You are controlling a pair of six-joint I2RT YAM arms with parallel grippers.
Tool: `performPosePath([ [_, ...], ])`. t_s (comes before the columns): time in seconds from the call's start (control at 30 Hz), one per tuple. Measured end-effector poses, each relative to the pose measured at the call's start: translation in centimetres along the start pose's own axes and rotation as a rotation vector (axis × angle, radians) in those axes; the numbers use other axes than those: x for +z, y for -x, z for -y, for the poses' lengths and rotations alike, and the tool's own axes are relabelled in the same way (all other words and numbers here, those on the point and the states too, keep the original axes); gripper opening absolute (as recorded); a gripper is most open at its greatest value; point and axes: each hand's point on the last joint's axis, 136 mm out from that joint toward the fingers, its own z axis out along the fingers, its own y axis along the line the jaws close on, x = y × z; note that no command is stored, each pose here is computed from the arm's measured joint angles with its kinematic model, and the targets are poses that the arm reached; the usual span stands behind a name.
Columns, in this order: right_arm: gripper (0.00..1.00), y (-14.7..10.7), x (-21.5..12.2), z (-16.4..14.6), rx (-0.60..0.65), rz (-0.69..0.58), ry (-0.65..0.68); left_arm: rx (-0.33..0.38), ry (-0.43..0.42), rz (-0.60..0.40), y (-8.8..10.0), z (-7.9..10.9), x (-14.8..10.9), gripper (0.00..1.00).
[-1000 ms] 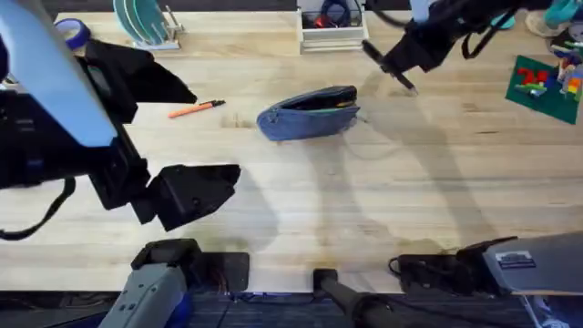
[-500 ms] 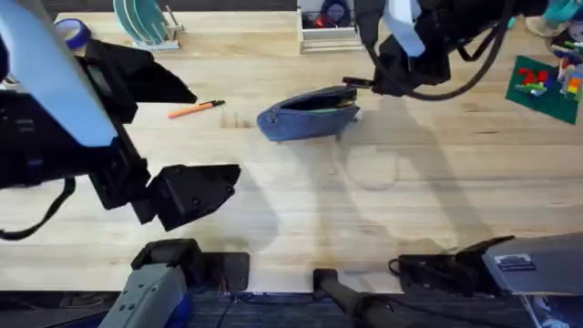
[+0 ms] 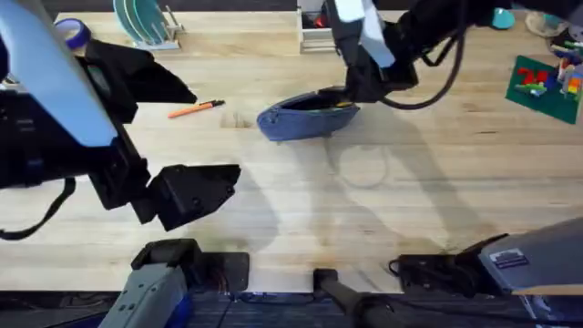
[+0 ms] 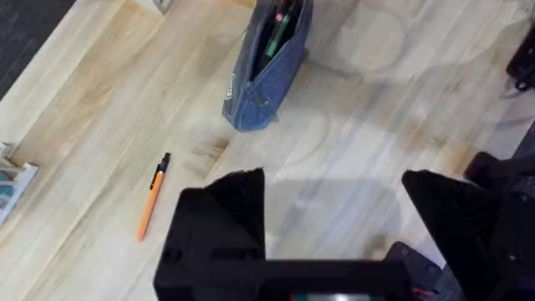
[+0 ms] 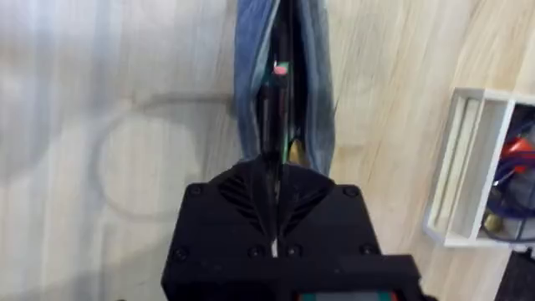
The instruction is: Unzip the bag, pick up the pens from the table one at a time and place them inside, then zip the bag closed.
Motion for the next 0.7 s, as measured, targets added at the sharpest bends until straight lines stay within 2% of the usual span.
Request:
performPosePath([
  [0.33, 0.032, 1.0, 2.2, 1.8, -0.046, 0.026, -0.032, 0.000, 0.000, 0.000, 0.0, 0.0, 0.0, 0.994],
  [0.7, 0.040, 2.3, 3.8, 1.5, -0.055, 0.092, 0.012, 0.000, 0.000, 0.000, 0.0, 0.0, 0.0, 0.994],
])
